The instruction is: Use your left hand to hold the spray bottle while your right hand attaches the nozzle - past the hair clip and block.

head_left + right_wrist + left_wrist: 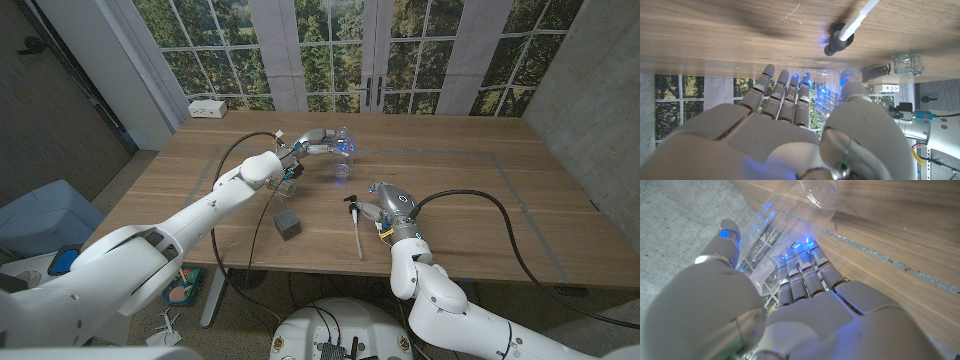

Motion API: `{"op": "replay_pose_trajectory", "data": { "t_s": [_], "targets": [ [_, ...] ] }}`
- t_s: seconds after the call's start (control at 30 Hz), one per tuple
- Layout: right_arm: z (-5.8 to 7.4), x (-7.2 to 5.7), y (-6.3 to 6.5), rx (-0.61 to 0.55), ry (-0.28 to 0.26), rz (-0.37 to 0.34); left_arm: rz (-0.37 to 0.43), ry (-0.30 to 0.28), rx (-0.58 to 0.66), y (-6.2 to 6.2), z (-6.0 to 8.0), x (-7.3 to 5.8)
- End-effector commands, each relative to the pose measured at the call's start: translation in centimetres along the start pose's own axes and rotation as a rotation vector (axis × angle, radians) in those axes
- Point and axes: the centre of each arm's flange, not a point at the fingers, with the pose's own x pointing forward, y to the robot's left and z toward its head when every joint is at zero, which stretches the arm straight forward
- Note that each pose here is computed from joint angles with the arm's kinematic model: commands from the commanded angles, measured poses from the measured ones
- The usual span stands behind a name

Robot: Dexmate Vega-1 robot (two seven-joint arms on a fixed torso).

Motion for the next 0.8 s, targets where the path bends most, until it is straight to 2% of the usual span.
{"op": "replay_pose_trajectory", "data": {
  "t_s": [0.03,0.17,0.4,0.8],
  "targets": [
    [0.3,0.1,1.2,-0.023,0.01,0.027,-0.001,0.001,-0.005,0.1,-0.1,-0.2],
    [0.5,0.0,1.7,-0.027,0.0,0.031,-0.003,0.004,-0.005,0.0,-0.2,-0.2],
    [0.8,0.0,2.3,-0.048,-0.016,-0.005,-0.001,0.005,-0.003,0.1,-0.2,-0.4],
    [0.7,0.6,3.4,-0.068,-0.014,0.01,-0.002,0.006,-0.006,0.2,-0.3,-0.5]
  ]
}}
